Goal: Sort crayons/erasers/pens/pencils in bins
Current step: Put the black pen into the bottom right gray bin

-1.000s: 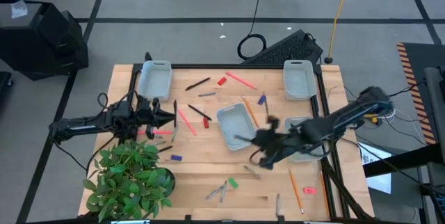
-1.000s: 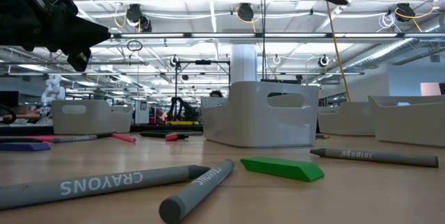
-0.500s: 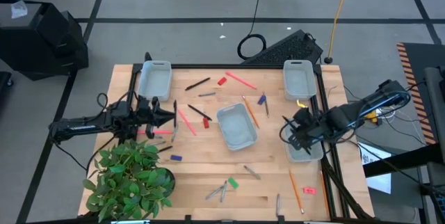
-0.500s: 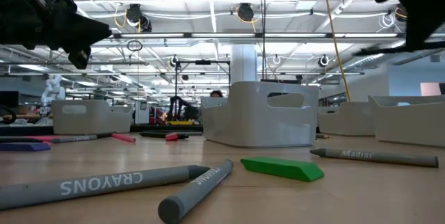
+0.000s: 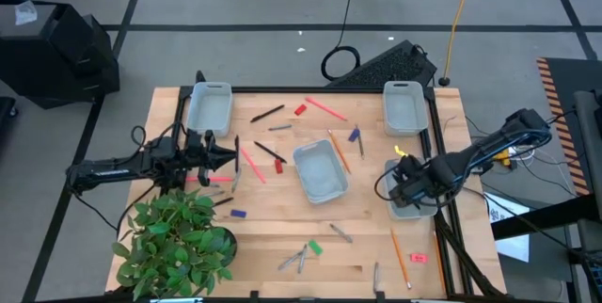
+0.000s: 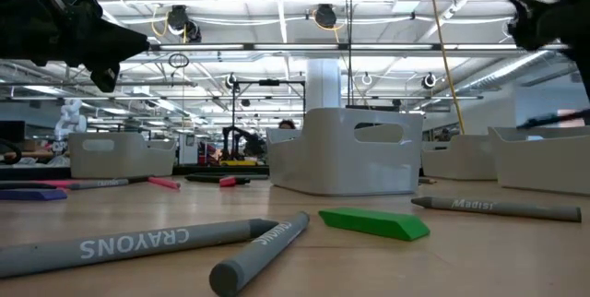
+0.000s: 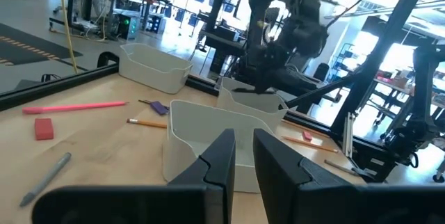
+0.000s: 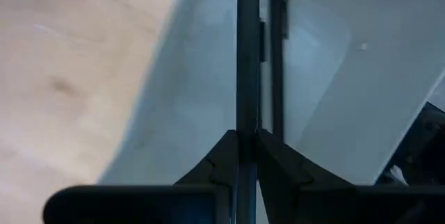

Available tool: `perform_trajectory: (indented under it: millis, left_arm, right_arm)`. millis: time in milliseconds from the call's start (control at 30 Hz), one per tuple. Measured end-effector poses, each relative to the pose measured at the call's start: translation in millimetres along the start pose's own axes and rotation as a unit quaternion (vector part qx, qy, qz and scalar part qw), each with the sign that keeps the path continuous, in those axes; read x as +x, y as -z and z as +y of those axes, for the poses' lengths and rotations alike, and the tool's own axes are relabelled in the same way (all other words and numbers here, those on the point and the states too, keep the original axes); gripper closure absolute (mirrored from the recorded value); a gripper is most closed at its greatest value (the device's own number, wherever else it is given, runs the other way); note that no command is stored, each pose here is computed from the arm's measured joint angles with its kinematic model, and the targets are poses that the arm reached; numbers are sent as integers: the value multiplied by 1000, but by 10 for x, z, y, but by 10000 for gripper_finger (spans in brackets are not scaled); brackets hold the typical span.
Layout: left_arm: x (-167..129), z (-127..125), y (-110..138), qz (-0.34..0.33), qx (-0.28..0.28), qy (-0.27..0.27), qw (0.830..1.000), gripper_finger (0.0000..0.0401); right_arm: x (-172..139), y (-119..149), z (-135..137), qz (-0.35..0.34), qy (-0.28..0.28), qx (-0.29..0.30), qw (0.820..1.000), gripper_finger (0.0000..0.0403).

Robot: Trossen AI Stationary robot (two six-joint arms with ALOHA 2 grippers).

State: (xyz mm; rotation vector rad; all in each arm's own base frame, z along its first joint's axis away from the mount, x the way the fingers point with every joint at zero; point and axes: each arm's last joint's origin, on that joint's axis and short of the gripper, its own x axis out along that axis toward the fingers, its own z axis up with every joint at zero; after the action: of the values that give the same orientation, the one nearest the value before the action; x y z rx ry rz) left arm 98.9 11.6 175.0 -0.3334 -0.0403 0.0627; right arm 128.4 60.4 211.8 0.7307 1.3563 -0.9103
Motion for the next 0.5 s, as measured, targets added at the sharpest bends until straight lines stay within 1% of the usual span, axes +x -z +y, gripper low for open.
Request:
perform_trajectory:
  millis: [133, 200, 233, 400, 500]
  left_arm:
    - [0, 0, 1, 0, -4, 0, 1000, 345]
    - [0, 1, 0, 0, -4, 0, 1000, 345]
    - [0, 1, 1, 0, -4, 0, 1000, 345]
    - [0, 0, 0, 0, -5, 0, 1000, 345]
    - [1, -2, -5, -2, -4, 1, 1000, 345]
  right_arm:
    - [194, 20, -10, 1, -3, 12, 1000, 367]
    - [246, 24, 4, -1, -14, 14, 1000, 358]
    - [271, 26, -4, -1, -5, 15, 1000, 351]
    - [289, 25, 8, -1, -13, 10, 1000, 313]
    - [240, 15, 19, -1, -17, 6, 1000, 301]
